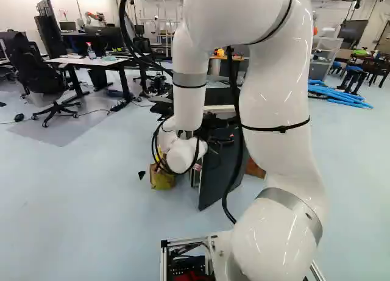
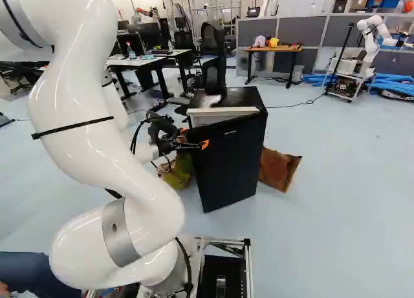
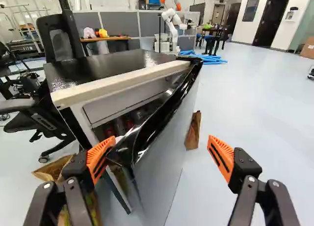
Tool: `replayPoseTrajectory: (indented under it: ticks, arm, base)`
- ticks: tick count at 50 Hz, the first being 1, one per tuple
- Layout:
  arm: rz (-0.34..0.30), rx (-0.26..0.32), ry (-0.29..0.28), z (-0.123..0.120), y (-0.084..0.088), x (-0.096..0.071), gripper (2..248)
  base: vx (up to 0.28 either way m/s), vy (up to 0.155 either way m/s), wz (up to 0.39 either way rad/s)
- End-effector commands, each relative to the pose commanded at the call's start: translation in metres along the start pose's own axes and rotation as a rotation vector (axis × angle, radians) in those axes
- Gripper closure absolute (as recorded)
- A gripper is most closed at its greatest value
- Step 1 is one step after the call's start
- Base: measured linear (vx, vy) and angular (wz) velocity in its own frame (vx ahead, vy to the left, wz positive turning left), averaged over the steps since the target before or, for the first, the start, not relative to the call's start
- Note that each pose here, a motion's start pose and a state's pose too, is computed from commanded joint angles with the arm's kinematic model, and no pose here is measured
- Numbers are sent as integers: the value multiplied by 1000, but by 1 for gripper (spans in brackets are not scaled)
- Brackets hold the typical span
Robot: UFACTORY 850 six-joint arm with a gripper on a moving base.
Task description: Grab a drink from the fridge
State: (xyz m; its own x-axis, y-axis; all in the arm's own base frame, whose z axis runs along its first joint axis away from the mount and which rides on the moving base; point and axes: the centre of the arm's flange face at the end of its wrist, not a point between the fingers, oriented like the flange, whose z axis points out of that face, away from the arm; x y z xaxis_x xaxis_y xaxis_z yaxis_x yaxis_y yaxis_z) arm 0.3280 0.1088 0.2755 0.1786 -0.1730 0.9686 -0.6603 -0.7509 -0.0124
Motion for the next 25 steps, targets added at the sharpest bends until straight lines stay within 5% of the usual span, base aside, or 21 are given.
replayPoseTrajectory:
  ticks: [25]
  arm:
    - [1,-69,18,-3,20,2,3]
  base:
    - [0,0,0]
